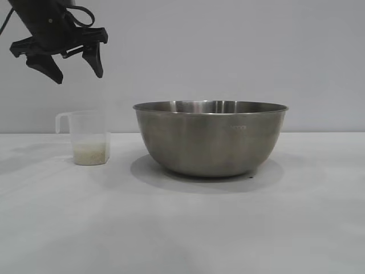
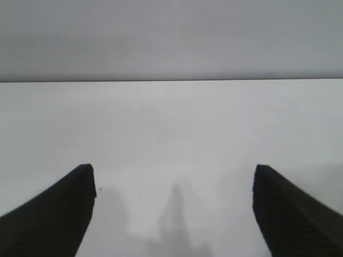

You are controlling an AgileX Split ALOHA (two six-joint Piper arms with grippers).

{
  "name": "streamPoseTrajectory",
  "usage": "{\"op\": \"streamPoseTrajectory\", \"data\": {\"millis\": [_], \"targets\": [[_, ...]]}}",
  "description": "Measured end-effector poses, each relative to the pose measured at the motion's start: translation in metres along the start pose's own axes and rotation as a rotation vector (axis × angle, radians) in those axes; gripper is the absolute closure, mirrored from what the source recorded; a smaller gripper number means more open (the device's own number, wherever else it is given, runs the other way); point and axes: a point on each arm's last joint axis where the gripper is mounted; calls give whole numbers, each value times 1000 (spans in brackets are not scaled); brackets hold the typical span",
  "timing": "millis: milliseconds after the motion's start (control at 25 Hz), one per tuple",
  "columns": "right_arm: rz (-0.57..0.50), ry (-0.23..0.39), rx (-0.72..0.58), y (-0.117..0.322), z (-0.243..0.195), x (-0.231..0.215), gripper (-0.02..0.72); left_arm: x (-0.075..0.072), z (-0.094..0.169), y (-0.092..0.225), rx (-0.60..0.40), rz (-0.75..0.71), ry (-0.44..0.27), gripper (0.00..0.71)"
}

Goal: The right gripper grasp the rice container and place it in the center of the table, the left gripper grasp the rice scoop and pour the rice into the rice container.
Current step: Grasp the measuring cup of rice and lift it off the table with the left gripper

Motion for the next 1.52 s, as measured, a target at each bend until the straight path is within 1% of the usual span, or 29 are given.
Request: {"op": "streamPoseTrajectory", "data": {"millis": [120,280,360,520,680,800,1080,1200,1400,1520], "targets": [[-4,14,-52,32,7,9,181,0,0,0,1,0,0,176],[-4,35,-162,70,9,20,181,0,0,0,1,0,0,176],[-8,33,-230,85,8,26,181,0,0,0,1,0,0,176],[-6,36,-304,111,-1,34,181,0,0,0,1,0,0,176],[21,59,-380,128,-5,39,181,0,0,0,1,0,0,176],[34,84,-475,138,-2,42,181,0,0,0,0,-4,-1,176],[50,130,-642,161,7,49,181,1,0,0,-1,-29,-7,176],[51,134,-663,163,8,49,181,2,0,0,-1,-61,-17,176],[51,134,-661,164,8,49,181,4,-1,-1,-7,-156,-40,176],[51,134,-661,164,8,49,181,4,-1,-1,-9,-188,-48,176]]}}
Point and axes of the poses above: a point on each arm's last joint axis where the gripper is mounted, z pointing back along that axis away from the gripper, x along the wrist's bending axis when the last joint is at zero, y = z × x, and after that the axes turned 13 degrees about z, right-handed
